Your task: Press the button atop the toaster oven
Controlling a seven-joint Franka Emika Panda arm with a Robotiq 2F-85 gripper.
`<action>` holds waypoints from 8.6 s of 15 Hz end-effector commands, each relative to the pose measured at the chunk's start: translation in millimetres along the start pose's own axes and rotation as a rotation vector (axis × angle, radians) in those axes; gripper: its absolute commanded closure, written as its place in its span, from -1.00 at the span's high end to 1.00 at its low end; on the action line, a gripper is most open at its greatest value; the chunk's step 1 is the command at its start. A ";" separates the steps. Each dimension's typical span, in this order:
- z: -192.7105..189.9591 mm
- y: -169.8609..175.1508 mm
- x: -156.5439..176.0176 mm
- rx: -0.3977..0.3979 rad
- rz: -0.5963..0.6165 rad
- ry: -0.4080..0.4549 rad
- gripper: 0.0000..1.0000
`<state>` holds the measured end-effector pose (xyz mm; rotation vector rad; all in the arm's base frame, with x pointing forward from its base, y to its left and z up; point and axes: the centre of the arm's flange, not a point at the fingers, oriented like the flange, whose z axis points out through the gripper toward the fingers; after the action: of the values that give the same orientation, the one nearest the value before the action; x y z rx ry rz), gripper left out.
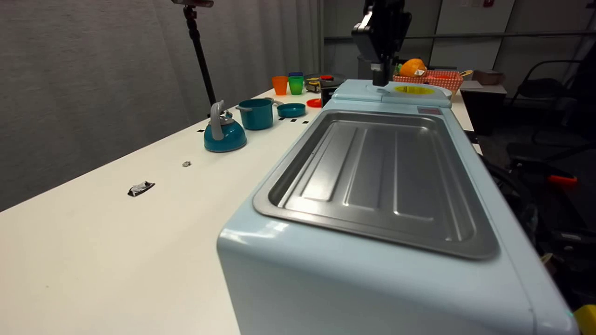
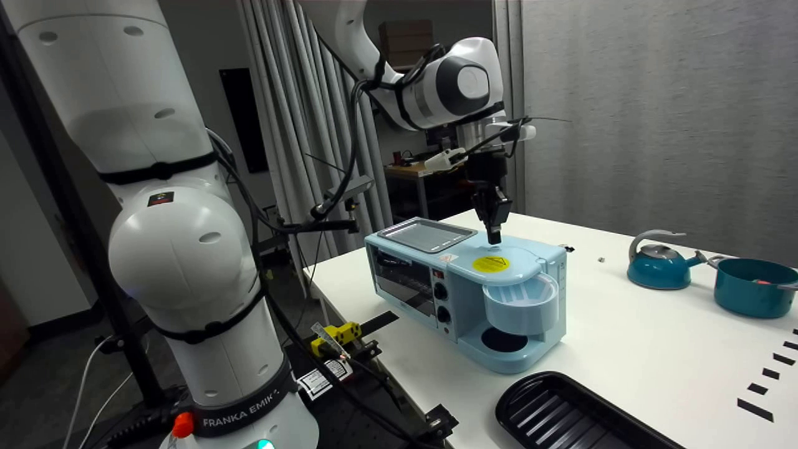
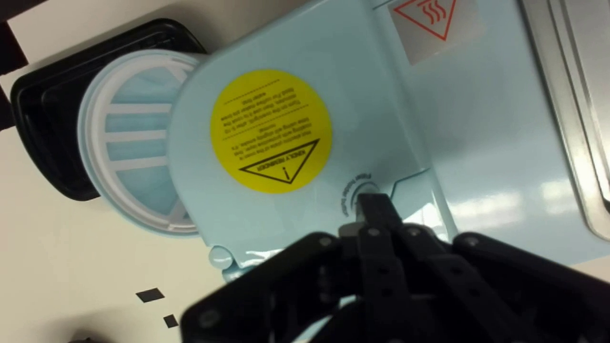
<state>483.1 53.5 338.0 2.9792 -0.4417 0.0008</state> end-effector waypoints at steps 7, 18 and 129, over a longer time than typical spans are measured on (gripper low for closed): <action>22.0 11.9 6.8 -0.009 0.066 0.021 -1.00; 33.6 23.4 11.5 -0.012 0.097 0.030 -1.00; -91.3 5.7 -64.7 0.021 -0.241 0.356 -0.18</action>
<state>433.5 81.3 423.4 2.9666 -0.1032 0.4720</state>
